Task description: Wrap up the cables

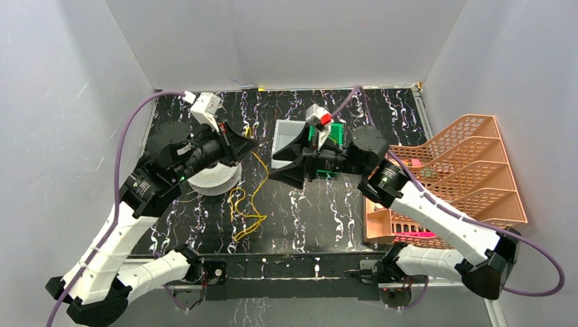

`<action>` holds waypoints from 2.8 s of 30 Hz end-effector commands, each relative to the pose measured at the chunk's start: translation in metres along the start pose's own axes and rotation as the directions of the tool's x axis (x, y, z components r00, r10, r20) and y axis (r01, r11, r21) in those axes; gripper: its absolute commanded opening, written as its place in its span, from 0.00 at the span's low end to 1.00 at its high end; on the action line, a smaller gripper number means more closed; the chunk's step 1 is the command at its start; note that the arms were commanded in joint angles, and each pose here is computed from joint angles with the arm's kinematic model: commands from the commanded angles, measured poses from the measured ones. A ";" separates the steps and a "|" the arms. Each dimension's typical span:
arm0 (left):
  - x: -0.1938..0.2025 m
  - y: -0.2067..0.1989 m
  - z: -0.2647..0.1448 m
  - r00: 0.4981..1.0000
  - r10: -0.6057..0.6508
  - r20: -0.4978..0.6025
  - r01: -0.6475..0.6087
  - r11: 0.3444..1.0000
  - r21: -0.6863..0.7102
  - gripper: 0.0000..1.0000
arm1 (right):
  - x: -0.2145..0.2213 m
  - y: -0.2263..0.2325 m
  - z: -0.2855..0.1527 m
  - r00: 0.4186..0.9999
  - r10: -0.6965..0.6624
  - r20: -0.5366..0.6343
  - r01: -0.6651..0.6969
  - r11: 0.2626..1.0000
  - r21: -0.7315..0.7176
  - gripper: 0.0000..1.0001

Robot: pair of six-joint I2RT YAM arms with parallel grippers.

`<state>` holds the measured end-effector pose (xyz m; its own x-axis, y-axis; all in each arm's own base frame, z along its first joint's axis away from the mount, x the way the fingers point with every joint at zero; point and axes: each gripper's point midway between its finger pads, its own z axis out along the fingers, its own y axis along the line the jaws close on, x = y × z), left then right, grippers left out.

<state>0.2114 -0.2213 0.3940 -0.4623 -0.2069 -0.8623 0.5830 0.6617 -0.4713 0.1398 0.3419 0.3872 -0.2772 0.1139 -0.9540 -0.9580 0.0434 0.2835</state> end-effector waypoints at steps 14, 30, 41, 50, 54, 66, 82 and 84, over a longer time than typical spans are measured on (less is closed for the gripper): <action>-0.011 0.000 -0.006 0.988 -0.122 0.090 0.124 0.992 -0.015 0.00 | -0.005 -0.029 0.061 0.982 -0.182 -0.042 0.185 0.976 0.115 0.54; -0.004 0.001 -0.007 0.986 -0.138 0.096 0.138 0.990 0.001 0.14 | -0.007 -0.026 0.055 0.980 -0.198 -0.024 0.200 0.972 0.124 0.00; -0.004 0.002 -0.031 0.982 -0.074 0.174 0.072 0.997 0.022 0.69 | -0.001 -0.047 0.041 0.984 -0.160 -0.084 0.177 0.948 0.263 0.00; 0.006 0.016 -0.061 0.979 0.091 0.184 -0.084 0.995 -0.045 0.78 | 0.009 -0.056 0.027 0.985 -0.101 -0.139 0.130 0.966 0.222 0.00; 0.023 0.030 -0.061 0.976 0.188 0.106 -0.179 0.980 -0.090 0.80 | 0.011 -0.056 0.009 0.988 -0.022 -0.154 0.039 0.993 0.108 0.00; 0.073 -0.013 -0.019 0.984 0.168 -0.056 -0.146 0.950 0.277 0.86 | 0.040 0.010 -0.024 0.966 0.009 -0.257 -0.099 0.936 -0.339 0.00; 0.095 -0.052 -0.004 0.984 0.119 -0.131 -0.027 0.831 0.556 0.75 | 0.053 0.053 -0.049 0.962 -0.047 -0.268 -0.116 0.820 -0.561 0.00; 0.098 -0.054 -0.003 0.983 0.115 -0.145 -0.012 0.820 0.572 0.72 | 0.051 0.055 -0.047 0.965 -0.058 -0.254 -0.101 0.815 -0.571 0.00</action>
<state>0.1468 -0.2674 0.3253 -0.4892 -0.0236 -0.8718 0.8414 0.2503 -0.4789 0.0819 0.3081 0.3361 -0.3056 -0.1980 -0.9314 -0.8010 -0.4755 0.3639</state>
